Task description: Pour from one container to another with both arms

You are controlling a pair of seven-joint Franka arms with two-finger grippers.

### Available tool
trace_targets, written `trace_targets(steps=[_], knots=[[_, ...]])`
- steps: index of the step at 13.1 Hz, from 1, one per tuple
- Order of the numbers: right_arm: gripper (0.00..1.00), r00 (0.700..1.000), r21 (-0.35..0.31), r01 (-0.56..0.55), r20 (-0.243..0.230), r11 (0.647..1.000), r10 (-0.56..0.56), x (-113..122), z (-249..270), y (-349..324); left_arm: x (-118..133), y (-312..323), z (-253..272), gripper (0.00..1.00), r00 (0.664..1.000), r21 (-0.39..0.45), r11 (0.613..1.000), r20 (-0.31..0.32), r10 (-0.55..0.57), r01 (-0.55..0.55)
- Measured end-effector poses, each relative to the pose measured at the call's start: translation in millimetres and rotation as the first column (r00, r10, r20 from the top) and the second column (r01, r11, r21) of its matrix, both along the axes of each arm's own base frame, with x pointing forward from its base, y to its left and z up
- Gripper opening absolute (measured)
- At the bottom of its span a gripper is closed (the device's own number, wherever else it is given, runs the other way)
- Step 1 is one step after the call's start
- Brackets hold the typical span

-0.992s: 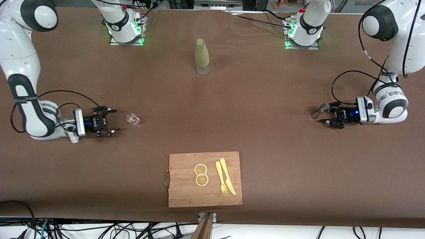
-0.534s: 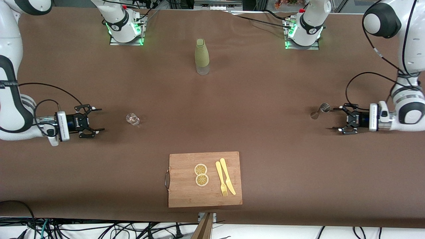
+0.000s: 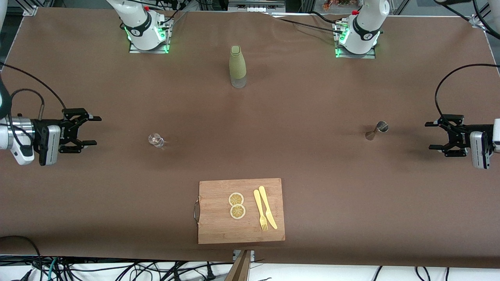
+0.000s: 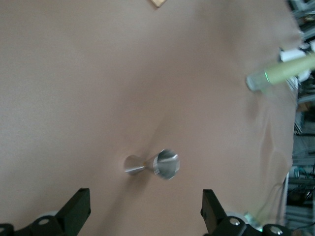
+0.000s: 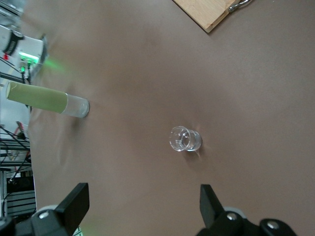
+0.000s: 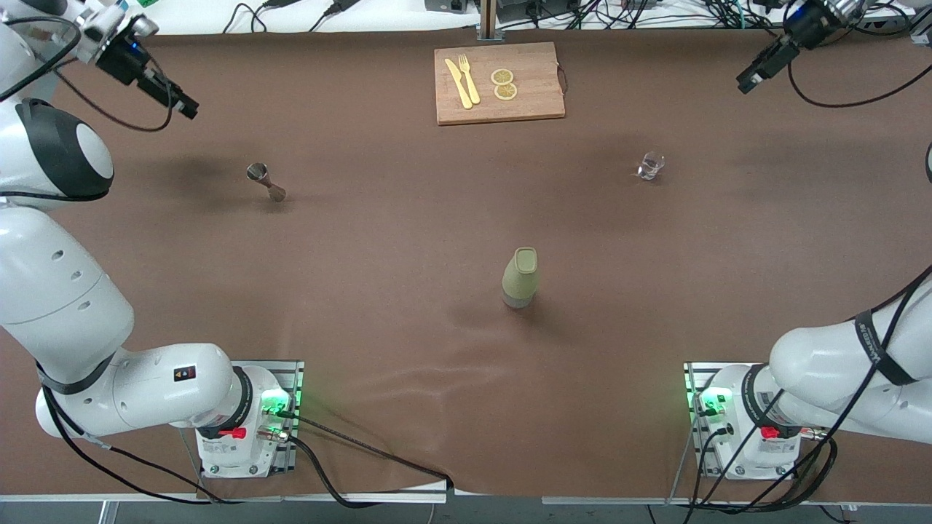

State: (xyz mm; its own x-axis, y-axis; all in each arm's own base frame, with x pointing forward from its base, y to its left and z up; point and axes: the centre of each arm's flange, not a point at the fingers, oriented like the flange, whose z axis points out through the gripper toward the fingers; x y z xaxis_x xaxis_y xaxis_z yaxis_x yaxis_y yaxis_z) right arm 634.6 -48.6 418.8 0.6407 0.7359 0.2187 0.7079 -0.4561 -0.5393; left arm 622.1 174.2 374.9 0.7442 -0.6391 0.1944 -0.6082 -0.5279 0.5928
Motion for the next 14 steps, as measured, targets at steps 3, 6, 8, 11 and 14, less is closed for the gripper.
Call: trace_targets(steps=[3, 6, 8, 11, 14], knots=[[1.0, 0.996, -0.206, 0.08, -0.011, 0.975, -0.085, -13, 55, 33, 4, -83, 77, 1.0, 0.975, 0.245, 0.955, -0.102, 0.196, -0.166], [1.0, 0.967, -0.387, 0.224, -0.028, 0.895, -0.254, -32, 96, 52, -10, -152, 145, 1.0, 0.959, 0.435, 0.871, -0.051, 0.279, -0.23], [1.0, 0.937, -0.469, 0.309, 0.0, 0.827, -0.35, -40, 113, 51, -28, -181, 184, 1.0, 0.964, 0.478, 0.848, -0.014, 0.265, -0.226], [1.0, 0.897, -0.619, 0.386, 0.081, 0.683, -0.434, -51, 128, 53, -44, -176, 217, 1.0, 0.962, 0.499, 0.829, 0.034, 0.27, -0.251], [1.0, 0.816, -0.637, 0.522, 0.179, 0.567, -0.55, -65, 127, 67, -48, -186, 239, 1.0, 0.94, 0.586, 0.744, 0.103, 0.325, -0.321]])
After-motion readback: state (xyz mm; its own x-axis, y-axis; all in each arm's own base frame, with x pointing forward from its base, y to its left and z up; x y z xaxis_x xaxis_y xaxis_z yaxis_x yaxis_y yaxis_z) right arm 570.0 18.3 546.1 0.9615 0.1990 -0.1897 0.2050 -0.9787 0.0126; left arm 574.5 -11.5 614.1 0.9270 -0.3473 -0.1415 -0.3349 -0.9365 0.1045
